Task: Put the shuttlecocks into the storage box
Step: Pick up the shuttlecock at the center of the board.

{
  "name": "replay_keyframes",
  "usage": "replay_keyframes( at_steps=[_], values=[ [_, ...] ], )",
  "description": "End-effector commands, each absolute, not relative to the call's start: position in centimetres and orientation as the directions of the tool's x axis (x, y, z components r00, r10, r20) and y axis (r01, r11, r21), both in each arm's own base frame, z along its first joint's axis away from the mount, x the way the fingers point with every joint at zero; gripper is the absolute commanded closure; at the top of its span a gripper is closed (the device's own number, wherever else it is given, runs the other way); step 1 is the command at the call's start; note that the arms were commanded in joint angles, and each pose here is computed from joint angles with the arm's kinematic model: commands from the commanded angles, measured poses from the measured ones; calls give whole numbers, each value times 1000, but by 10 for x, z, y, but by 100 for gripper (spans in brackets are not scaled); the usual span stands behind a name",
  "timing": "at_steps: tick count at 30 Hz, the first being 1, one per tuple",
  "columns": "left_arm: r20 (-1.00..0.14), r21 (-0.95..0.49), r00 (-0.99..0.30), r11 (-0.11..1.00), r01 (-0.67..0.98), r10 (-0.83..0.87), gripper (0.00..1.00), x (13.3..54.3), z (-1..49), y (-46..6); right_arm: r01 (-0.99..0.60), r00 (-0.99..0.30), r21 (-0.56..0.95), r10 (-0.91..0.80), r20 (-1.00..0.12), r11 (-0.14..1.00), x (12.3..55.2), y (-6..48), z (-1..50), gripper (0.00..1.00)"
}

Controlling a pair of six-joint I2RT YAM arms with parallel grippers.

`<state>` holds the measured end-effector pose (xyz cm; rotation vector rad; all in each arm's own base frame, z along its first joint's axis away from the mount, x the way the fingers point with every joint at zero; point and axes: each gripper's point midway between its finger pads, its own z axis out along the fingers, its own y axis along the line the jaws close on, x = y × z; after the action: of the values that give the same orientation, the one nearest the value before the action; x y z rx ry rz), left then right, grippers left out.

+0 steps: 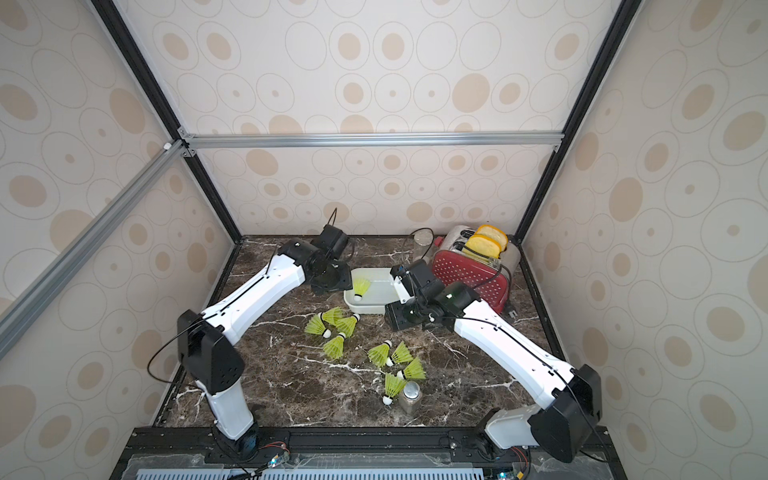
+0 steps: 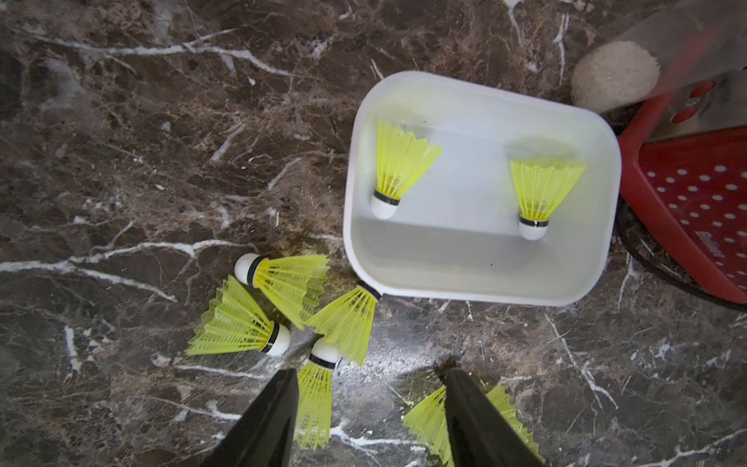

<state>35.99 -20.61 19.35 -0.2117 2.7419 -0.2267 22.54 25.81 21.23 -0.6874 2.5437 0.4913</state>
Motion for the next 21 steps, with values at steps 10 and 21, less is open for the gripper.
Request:
replay_keyframes(
  at_steps=[10, 21],
  values=[
    [-271, -453, -953, 891, 4, -133, 41, 227, 200, -186, -330, -879, 44, -290, -380, 943, 149, 246, 178, 37],
    [-248, -568, -969, 811, 141, -5, 42, 124, 189, -159, -134, -948, 21, -122, -295, 991, 101, 294, 142, 38]
  ],
)
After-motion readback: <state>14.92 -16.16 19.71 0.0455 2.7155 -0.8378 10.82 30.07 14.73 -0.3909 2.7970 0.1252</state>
